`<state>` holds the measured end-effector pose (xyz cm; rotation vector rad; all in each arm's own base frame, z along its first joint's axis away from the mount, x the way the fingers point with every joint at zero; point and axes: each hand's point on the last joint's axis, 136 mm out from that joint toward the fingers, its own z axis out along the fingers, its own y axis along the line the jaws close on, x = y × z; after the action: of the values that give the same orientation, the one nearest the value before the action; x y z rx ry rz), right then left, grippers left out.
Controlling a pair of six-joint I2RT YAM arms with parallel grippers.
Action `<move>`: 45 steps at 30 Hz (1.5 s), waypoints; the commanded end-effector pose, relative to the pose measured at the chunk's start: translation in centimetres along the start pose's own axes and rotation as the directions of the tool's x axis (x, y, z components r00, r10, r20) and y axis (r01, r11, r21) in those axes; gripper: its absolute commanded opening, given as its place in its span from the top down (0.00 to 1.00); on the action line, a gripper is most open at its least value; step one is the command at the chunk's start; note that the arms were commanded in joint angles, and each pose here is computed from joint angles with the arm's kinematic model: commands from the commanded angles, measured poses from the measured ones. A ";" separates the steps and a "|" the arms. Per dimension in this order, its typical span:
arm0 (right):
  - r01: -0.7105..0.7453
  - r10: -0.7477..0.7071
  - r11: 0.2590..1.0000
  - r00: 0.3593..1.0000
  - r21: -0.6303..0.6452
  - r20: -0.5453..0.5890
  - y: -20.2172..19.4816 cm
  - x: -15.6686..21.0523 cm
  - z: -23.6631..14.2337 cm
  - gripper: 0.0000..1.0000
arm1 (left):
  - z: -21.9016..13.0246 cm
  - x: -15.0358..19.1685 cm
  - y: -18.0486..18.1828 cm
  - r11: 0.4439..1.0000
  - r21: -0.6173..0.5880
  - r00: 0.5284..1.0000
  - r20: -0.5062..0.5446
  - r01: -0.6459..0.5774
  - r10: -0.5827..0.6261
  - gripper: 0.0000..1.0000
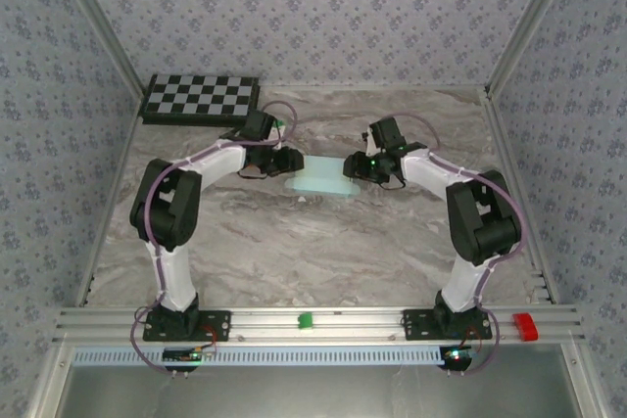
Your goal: Fold the paper box
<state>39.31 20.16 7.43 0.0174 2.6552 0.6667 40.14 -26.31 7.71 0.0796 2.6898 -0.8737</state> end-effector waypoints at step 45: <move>0.352 -0.349 0.936 0.915 -0.024 -0.200 5.9 0.0 5.1 0.66 | -2.7 9.2 1.6 0.975 -0.150 0.984 0.101 0.164 -0.150 0.64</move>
<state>42.16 27.59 6.17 -0.4907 2.6990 0.5908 32.14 -23.67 5.81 -0.2356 2.6781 -0.6959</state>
